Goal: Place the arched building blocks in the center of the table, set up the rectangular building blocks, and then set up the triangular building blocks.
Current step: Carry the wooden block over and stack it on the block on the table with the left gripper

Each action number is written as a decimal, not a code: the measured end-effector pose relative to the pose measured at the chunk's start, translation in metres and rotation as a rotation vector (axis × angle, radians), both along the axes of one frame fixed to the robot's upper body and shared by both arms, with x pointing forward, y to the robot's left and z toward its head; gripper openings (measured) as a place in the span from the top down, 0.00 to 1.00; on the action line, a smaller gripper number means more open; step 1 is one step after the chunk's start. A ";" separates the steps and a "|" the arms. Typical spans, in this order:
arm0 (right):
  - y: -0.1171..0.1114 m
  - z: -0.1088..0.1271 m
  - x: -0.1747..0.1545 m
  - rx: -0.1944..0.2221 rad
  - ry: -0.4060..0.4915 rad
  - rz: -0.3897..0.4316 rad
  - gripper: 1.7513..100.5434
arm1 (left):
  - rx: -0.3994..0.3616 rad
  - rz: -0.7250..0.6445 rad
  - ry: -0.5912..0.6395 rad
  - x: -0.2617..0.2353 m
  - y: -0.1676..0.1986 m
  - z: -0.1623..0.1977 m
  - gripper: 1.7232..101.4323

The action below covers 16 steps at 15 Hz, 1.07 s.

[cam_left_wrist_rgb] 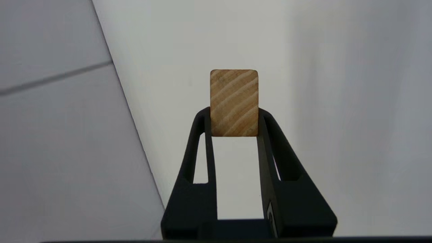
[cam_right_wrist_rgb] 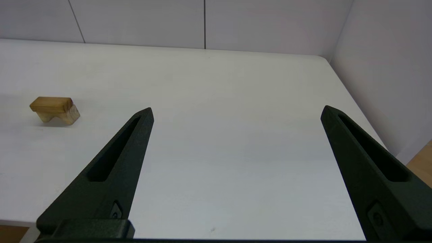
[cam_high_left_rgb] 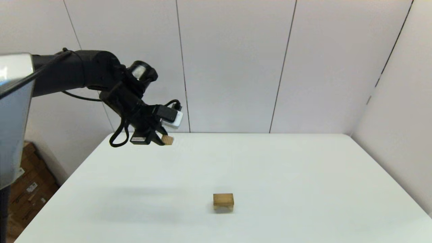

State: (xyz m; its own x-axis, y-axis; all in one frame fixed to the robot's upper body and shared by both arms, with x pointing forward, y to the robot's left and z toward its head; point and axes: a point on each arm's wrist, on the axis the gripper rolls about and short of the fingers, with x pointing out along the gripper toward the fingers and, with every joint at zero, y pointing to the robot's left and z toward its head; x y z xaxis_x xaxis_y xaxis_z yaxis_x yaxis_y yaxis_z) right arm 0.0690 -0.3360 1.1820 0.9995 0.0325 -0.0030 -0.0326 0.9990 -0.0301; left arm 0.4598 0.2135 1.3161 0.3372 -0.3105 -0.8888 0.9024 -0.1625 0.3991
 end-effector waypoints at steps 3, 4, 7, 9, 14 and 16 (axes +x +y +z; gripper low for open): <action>0.000 0.000 0.000 0.000 0.000 0.000 0.03 | 0.005 -0.087 0.011 -0.031 -0.034 0.015 0.80; 0.000 0.000 0.000 0.000 0.000 0.000 0.03 | 0.017 -0.102 0.025 -0.042 -0.046 0.017 0.80; 0.000 0.000 0.000 0.000 0.000 0.000 0.03 | 0.070 -0.122 0.047 -0.068 -0.079 0.018 0.80; 0.000 0.000 0.000 0.000 0.000 0.000 0.03 | 0.110 -0.106 0.066 -0.083 -0.100 0.014 0.80; 0.000 0.000 0.000 0.000 0.000 0.000 0.03 | 0.154 0.028 0.124 -0.105 -0.145 -0.010 0.80; 0.000 0.000 0.000 0.000 0.000 0.000 0.03 | 0.167 0.113 0.152 -0.108 -0.156 -0.022 0.80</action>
